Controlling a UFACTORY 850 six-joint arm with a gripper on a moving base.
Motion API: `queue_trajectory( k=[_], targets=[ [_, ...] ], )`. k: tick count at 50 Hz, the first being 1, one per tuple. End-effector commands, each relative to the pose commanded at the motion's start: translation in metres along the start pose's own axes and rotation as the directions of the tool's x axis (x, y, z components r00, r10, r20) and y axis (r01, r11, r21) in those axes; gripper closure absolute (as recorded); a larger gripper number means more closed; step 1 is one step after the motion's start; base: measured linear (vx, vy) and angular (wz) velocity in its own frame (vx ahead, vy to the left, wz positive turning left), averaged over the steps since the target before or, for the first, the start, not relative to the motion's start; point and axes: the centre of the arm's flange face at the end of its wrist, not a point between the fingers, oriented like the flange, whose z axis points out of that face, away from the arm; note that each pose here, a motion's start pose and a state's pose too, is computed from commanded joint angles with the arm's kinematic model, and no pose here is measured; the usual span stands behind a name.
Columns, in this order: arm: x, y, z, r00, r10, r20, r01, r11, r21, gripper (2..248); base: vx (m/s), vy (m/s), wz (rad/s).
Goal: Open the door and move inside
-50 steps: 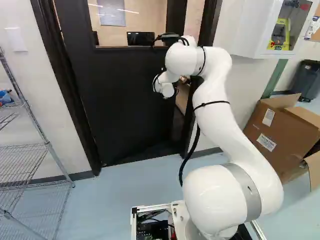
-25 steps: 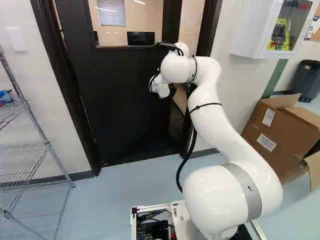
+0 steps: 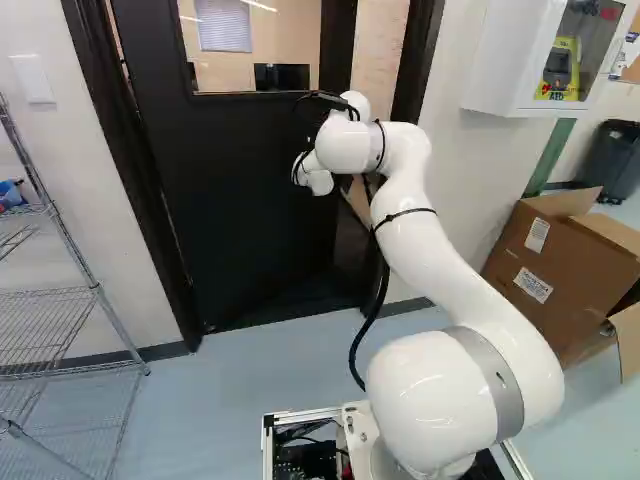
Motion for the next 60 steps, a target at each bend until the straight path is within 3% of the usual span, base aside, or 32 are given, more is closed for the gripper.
queue_trajectory(
  k=[17,60],
  targets=[
    [0.002,0.000,-0.006,1.000,-0.002,0.010,0.002,1.000,0.000,3,0.000,0.000,0.000],
    [0.029,0.026,-0.087,0.994,-0.016,0.111,0.020,0.999,-0.035,3,0.000,0.000,0.000]
  ],
)
